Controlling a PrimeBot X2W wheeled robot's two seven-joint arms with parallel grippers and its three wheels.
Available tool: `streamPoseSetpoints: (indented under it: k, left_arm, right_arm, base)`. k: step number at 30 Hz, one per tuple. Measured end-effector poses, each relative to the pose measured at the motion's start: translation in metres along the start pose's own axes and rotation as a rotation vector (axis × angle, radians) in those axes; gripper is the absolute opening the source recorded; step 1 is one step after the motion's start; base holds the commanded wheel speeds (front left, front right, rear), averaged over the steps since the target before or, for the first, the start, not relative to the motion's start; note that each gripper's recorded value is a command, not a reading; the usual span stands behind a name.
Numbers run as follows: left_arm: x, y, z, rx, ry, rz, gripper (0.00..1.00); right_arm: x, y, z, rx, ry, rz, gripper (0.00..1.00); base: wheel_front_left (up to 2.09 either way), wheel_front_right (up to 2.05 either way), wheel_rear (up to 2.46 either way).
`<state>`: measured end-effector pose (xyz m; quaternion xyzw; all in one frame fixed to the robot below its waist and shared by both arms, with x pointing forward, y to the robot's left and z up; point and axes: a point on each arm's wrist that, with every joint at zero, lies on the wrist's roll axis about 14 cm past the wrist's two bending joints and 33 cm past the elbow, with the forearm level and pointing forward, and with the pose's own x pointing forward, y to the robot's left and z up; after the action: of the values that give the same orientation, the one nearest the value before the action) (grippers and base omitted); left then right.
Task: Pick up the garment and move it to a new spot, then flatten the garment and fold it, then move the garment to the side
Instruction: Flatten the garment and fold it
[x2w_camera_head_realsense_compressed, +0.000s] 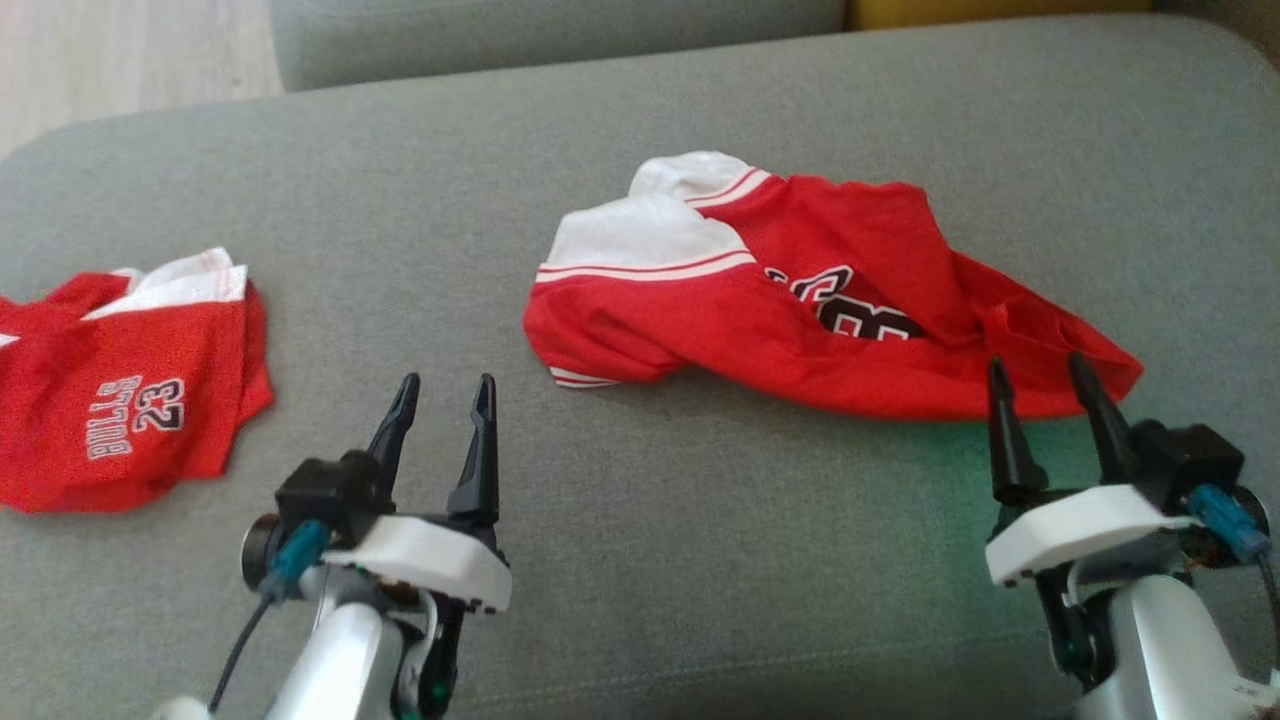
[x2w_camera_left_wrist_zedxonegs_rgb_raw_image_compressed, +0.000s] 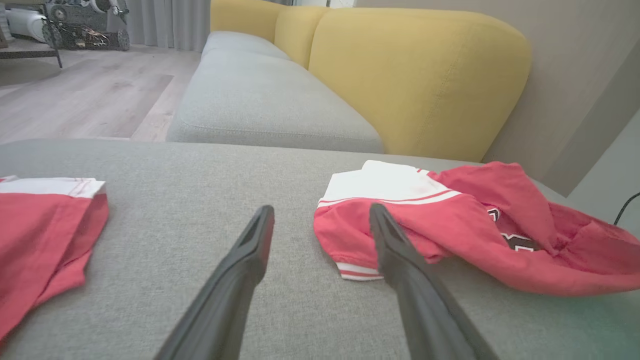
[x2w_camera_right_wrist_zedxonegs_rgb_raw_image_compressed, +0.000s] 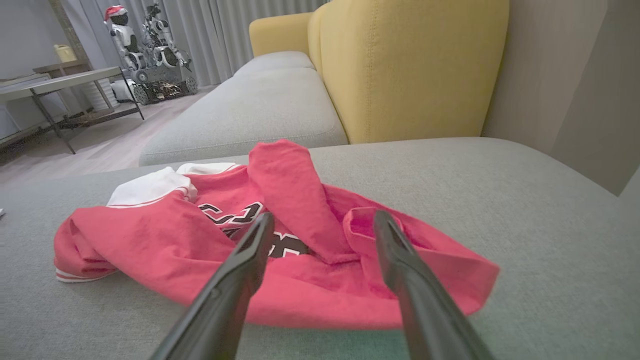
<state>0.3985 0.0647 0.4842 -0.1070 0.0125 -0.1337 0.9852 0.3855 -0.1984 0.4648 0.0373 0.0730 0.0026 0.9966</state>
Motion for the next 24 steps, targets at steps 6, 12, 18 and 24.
streamPoseSetpoints:
  k: [6,12,18,24]
  left_arm:
    - [0.047,-0.012,-0.009,0.050,0.034,-0.097,1.00]
    - [0.090,-0.014,-0.030,0.067,0.130,-0.136,1.00]
    - [0.136,-0.012,-0.052,0.065,0.230,-0.164,1.00]
    - [0.160,-0.020,-0.084,0.101,0.332,-0.231,1.00]
  right_arm:
    - [0.008,0.000,0.005,-0.005,-0.012,0.004,1.00]
    - [0.013,-0.003,0.001,-0.005,-0.003,-0.004,1.00]
    - [0.022,-0.014,-0.003,-0.009,0.000,-0.031,1.00]
    - [0.023,-0.024,-0.019,-0.003,0.035,-0.061,1.00]
  base:
    - [0.00,0.00,0.00]
    - [0.00,0.00,0.00]
    - [0.00,0.00,0.00]
    - [0.00,0.00,0.00]
